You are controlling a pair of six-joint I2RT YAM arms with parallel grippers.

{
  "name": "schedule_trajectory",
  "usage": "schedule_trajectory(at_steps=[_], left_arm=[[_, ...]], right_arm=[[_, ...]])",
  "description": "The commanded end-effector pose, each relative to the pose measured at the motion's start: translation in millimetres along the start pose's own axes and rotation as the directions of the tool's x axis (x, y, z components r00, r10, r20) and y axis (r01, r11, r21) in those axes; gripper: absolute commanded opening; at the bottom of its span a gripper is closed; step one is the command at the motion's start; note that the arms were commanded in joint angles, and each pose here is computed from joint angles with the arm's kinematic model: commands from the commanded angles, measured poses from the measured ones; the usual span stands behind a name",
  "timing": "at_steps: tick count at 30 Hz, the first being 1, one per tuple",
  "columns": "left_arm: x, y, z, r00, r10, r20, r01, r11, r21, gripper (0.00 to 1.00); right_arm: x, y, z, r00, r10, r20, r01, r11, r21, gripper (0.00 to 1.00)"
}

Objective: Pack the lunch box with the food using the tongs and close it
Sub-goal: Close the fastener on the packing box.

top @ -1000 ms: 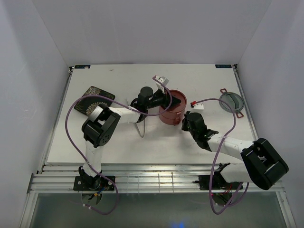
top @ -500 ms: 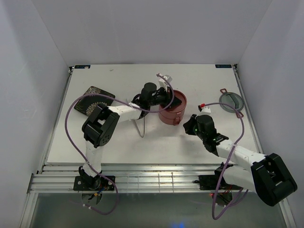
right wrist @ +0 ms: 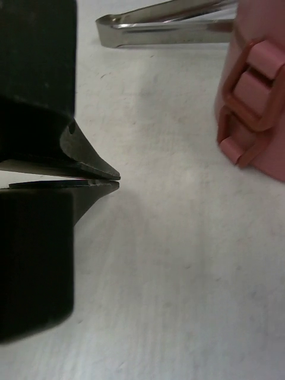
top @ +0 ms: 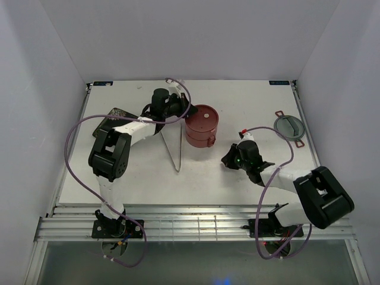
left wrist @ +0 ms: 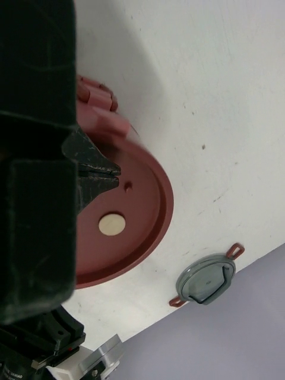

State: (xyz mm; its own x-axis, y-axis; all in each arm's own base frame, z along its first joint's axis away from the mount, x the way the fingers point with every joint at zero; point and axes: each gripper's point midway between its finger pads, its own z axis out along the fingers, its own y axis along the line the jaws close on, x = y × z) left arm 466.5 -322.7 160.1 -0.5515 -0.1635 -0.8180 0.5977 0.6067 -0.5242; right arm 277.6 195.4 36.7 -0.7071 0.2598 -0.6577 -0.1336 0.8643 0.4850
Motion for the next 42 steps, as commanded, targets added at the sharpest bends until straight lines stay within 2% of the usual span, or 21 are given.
schedule_trajectory(at_steps=[1, 5, 13, 18, 25, 29, 32, 33, 36, 41, 42], left_arm=[[-17.2, -23.5, -6.8, 1.000, 0.027, 0.014, -0.028, 0.998, 0.056, 0.00], [-6.5, -36.2, -1.6, 1.000, -0.006, -0.011, 0.007, 0.994, 0.111, 0.00], [0.5, -35.1, 3.3, 1.000, -0.015, -0.024, 0.018, 0.994, 0.110, 0.00], [21.1, -54.5, 14.6, 0.998, -0.024, -0.063, 0.032, 0.990, 0.135, 0.00], [29.4, -76.9, 18.1, 0.997, -0.021, -0.071, 0.032, 0.988, 0.149, 0.00], [32.6, -81.4, 17.8, 0.997, -0.019, -0.073, 0.030, 0.989, 0.147, 0.00], [32.2, -83.9, 17.9, 0.997, -0.018, -0.074, 0.029, 0.988, 0.152, 0.00], [30.3, -85.1, 17.4, 0.997, -0.016, -0.070, 0.027, 0.988, 0.154, 0.00], [17.1, -89.2, 15.3, 0.999, 0.008, -0.047, -0.001, 0.989, 0.147, 0.00], [-49.9, -100.4, 1.5, 0.990, 0.121, 0.071, -0.124, 0.991, 0.047, 0.00], [-62.1, -102.5, -3.1, 0.985, 0.151, 0.081, -0.153, 0.988, 0.022, 0.04]], right_arm=[[-47.6, 42.4, 19.4, 0.994, 0.026, 0.108, -0.012, 0.992, -0.125, 0.08], [-60.9, 51.5, 35.7, 0.993, 0.023, 0.112, -0.009, 0.992, -0.127, 0.08], [-76.3, 57.0, 43.5, 0.990, 0.015, 0.143, 0.004, 0.990, -0.137, 0.08], [-91.7, 53.0, 34.3, 0.987, 0.034, 0.159, -0.006, 0.985, -0.173, 0.08], [-129.1, 63.1, 23.4, 0.974, 0.003, 0.226, 0.038, 0.983, -0.178, 0.09], [-143.9, 63.7, 17.8, 0.978, 0.026, 0.208, 0.019, 0.977, -0.211, 0.10], [-129.7, 71.0, 8.9, 0.990, 0.047, 0.133, -0.012, 0.969, -0.248, 0.27], [-125.3, 72.5, 6.1, 0.991, 0.057, 0.123, -0.023, 0.965, -0.260, 0.34], [-127.9, 82.2, -7.1, 0.987, 0.081, 0.139, -0.038, 0.956, -0.291, 0.46], [-135.8, 85.5, -16.2, 0.981, 0.109, 0.162, -0.061, 0.959, -0.275, 0.57], [-145.4, 86.7, -16.2, 0.978, 0.102, 0.185, -0.052, 0.965, -0.259, 0.58]])
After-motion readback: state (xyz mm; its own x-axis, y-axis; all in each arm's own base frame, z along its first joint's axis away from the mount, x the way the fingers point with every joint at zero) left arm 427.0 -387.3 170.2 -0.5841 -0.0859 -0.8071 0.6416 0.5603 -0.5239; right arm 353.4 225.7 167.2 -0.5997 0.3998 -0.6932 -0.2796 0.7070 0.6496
